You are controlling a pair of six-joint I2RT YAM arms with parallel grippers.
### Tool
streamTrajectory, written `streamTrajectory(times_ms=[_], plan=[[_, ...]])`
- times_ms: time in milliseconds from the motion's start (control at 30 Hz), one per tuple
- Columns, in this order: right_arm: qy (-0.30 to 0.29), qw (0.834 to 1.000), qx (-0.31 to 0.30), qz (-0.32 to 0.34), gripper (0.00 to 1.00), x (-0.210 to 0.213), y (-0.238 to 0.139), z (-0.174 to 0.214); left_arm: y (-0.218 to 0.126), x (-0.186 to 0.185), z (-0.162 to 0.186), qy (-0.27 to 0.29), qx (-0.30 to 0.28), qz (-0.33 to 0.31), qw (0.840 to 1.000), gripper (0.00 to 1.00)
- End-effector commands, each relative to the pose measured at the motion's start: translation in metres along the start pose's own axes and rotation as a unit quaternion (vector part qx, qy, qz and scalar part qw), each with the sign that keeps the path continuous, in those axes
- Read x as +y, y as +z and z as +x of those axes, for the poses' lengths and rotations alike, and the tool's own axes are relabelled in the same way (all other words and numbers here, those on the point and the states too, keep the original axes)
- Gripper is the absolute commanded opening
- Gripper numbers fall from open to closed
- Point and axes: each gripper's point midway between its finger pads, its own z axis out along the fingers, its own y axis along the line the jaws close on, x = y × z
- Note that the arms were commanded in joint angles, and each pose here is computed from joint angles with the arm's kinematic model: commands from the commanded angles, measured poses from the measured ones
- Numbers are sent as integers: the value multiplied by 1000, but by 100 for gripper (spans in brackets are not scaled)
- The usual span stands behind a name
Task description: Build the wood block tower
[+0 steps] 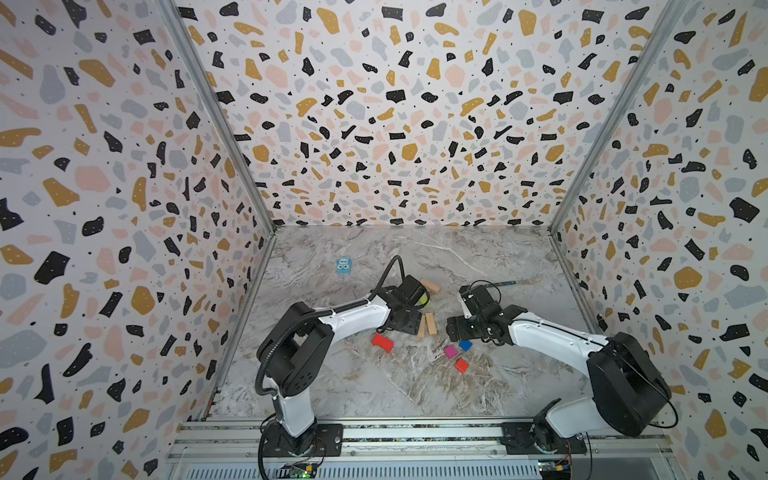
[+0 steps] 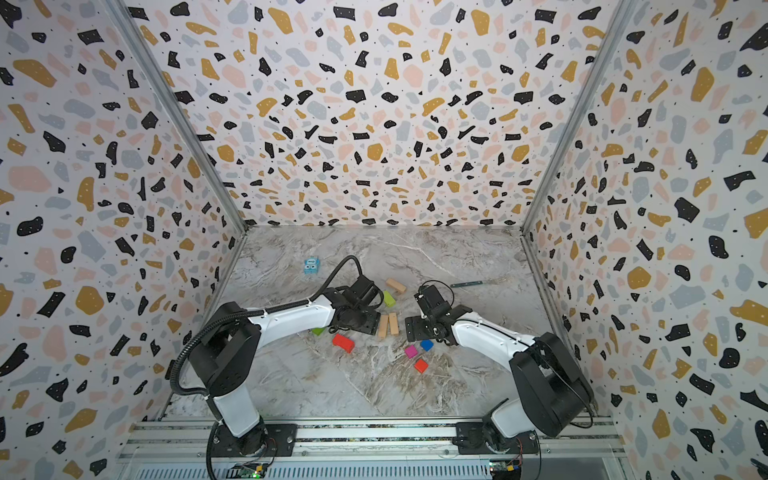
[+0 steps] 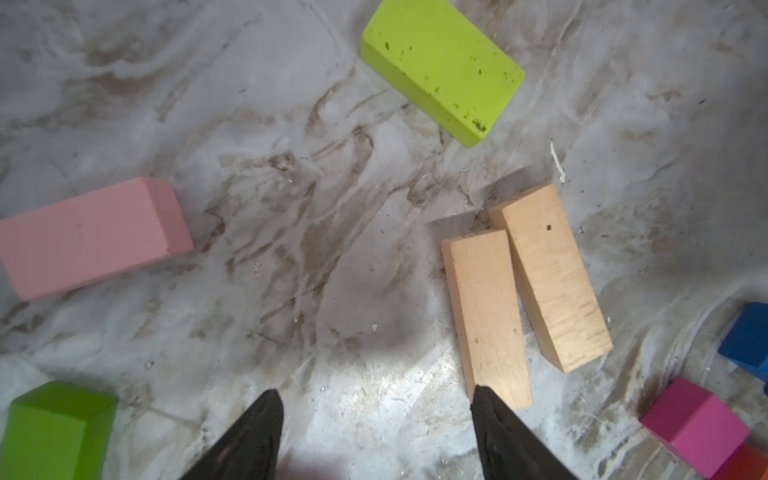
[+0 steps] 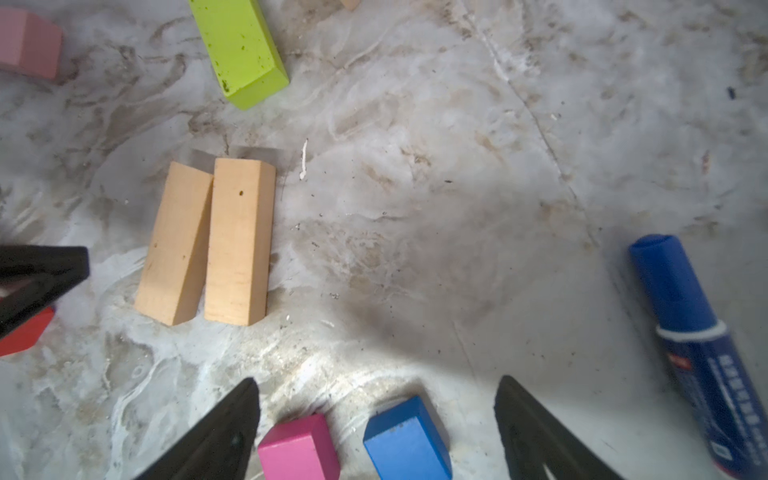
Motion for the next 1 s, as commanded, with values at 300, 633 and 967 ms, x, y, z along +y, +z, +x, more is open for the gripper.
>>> streamTrajectory(times_ms=[300,633,967], plan=[[-17,1000,4,12,90,7,10,-12,11,-4,15,22,32,22,999,74],[-19,1000,5,9,90,12,14,-12,6,15,21,4,24,-7,1000,74],[-19,1000,13,12,90,12,23,-9,16,6,27,-8,36,21,999,74]])
